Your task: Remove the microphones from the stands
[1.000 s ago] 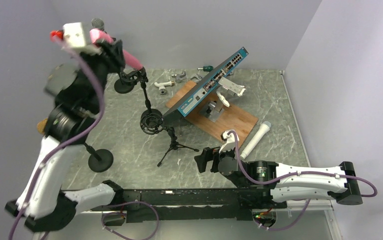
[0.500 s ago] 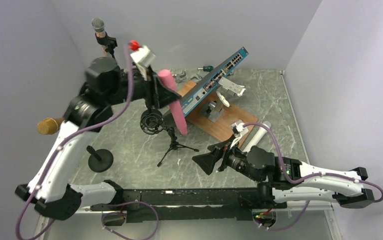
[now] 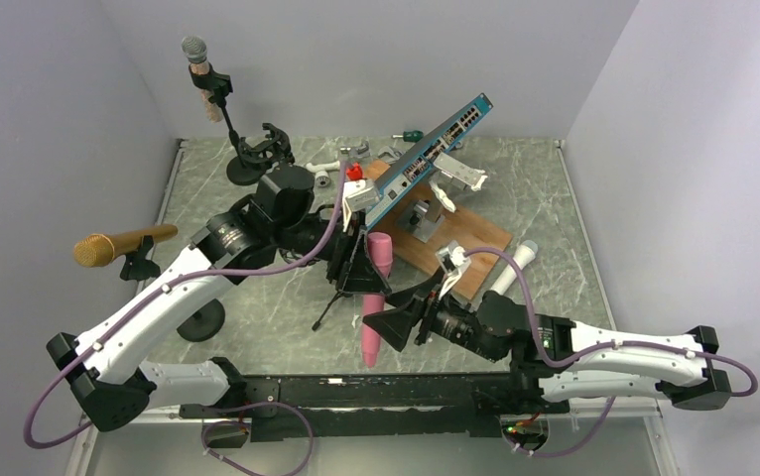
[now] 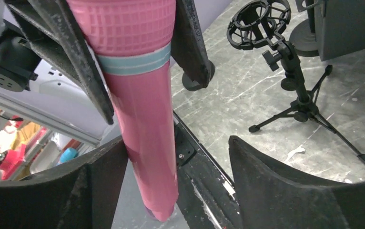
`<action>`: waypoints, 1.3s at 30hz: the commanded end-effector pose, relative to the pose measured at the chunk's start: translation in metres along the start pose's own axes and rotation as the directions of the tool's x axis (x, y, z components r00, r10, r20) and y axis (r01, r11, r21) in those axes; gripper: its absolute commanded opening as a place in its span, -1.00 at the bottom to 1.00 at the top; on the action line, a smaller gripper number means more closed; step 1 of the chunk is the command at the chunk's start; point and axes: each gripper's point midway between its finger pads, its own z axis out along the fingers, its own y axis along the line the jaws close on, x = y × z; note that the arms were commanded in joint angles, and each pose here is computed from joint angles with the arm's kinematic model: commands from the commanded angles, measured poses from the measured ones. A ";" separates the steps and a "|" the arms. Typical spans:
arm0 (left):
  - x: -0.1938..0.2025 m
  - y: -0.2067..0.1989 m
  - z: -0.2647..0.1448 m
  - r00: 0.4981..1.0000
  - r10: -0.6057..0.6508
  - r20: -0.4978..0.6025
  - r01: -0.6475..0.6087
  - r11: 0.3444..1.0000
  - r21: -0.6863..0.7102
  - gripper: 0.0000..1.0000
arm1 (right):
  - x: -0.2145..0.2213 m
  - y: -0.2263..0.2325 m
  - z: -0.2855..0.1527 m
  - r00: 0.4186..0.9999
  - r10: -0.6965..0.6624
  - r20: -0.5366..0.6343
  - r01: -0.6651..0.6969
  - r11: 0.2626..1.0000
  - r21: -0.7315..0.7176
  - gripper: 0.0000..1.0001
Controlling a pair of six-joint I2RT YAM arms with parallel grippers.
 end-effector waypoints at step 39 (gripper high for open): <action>-0.034 0.003 -0.024 0.991 0.121 0.062 -0.107 0.975 -0.195 0.99 | -0.006 -0.057 -0.037 0.994 0.094 0.056 -0.105 0.963 0.248 -0.69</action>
